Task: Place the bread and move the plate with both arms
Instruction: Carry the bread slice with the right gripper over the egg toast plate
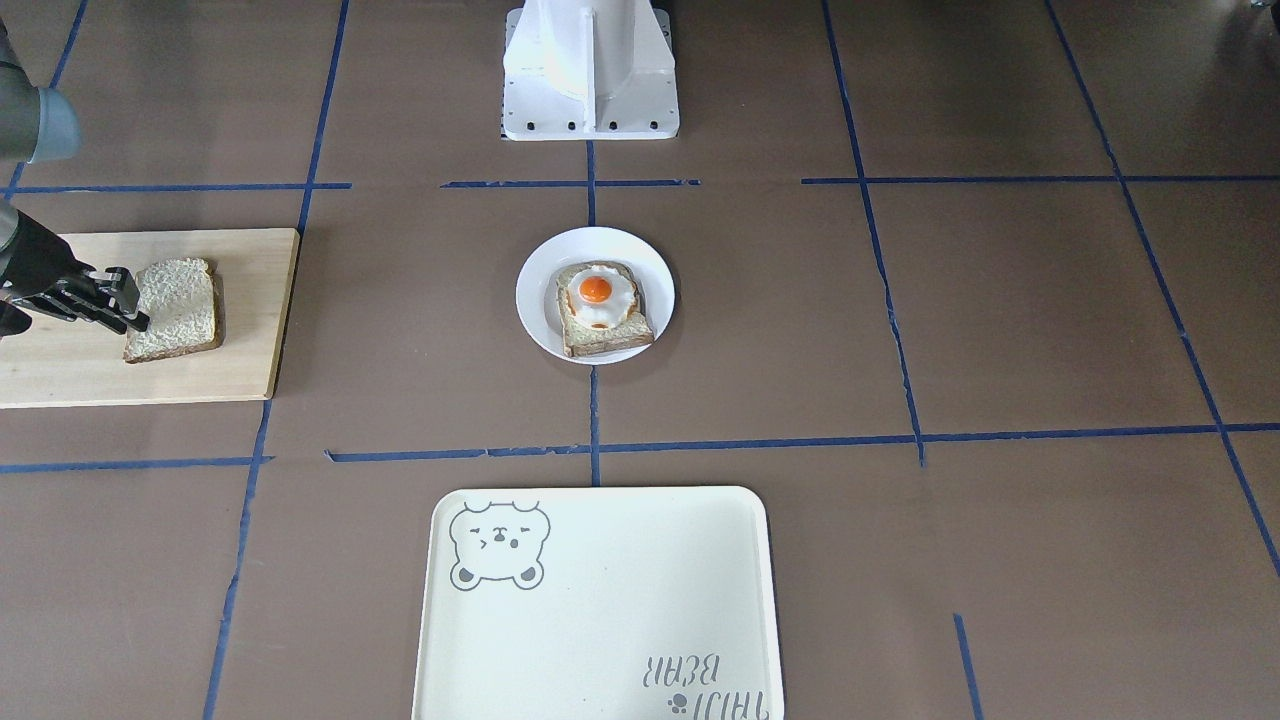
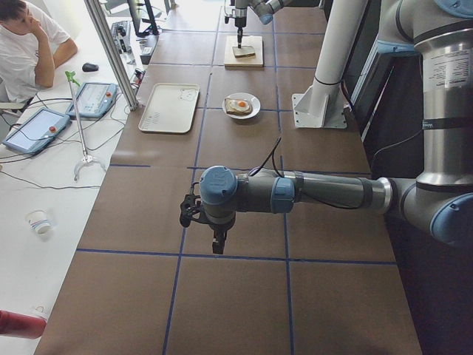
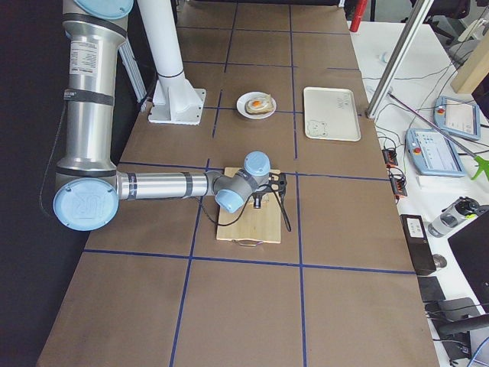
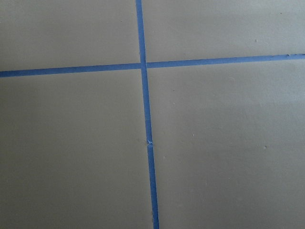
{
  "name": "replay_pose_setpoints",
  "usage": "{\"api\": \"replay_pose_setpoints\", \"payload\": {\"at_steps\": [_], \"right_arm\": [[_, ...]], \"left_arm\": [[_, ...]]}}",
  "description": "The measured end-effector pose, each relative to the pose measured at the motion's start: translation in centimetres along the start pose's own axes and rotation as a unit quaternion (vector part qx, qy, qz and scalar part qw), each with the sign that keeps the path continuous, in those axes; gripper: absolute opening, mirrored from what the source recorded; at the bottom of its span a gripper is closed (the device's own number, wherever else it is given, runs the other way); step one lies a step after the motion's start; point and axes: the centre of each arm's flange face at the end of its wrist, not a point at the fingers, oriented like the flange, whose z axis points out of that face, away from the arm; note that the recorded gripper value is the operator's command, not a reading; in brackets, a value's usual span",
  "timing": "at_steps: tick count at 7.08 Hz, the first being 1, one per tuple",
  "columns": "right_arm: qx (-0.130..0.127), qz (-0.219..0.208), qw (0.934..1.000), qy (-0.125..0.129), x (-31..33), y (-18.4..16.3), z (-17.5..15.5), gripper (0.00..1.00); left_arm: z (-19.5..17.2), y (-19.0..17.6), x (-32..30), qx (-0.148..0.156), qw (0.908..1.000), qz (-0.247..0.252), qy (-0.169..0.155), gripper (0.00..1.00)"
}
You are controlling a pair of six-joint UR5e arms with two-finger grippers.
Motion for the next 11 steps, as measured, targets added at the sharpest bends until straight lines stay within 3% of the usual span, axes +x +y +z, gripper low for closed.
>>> {"api": "replay_pose_setpoints", "payload": {"at_steps": [1, 3, 6, 7, 9, 11], "right_arm": [[-0.002, 0.002, 1.0, 0.004, 0.6, 0.1, 0.3, 0.0], [-0.001, 0.003, 1.0, 0.001, 0.4, 0.4, -0.2, 0.0], [0.008, 0.01, 0.999, -0.042, -4.0, 1.1, -3.9, 0.0], [0.013, 0.028, 0.9975, -0.063, -6.7, 0.6, -5.1, 0.0], [0.005, 0.05, 0.9902, -0.13, -15.9, -1.4, -7.3, 0.0], [-0.022, 0.024, 0.9829, -0.181, -26.2, -2.2, -6.5, 0.0]], "left_arm": [[0.0, 0.0, 0.0, 0.0, 1.0, 0.0, 0.0, 1.0], [0.0, 0.0, 0.0, 0.0, 1.0, 0.0, 0.001, 1.0], [-0.1, 0.0, 0.2, 0.001, 1.0, 0.001, 0.007, 1.0], [-0.1, 0.0, 0.3, 0.002, 1.0, 0.001, 0.01, 1.0], [-0.1, 0.0, 0.3, 0.002, 0.9999, 0.0, 0.011, 1.0], [-0.1, 0.0, 0.4, 0.002, 0.9999, 0.0, 0.015, 1.0]]}}
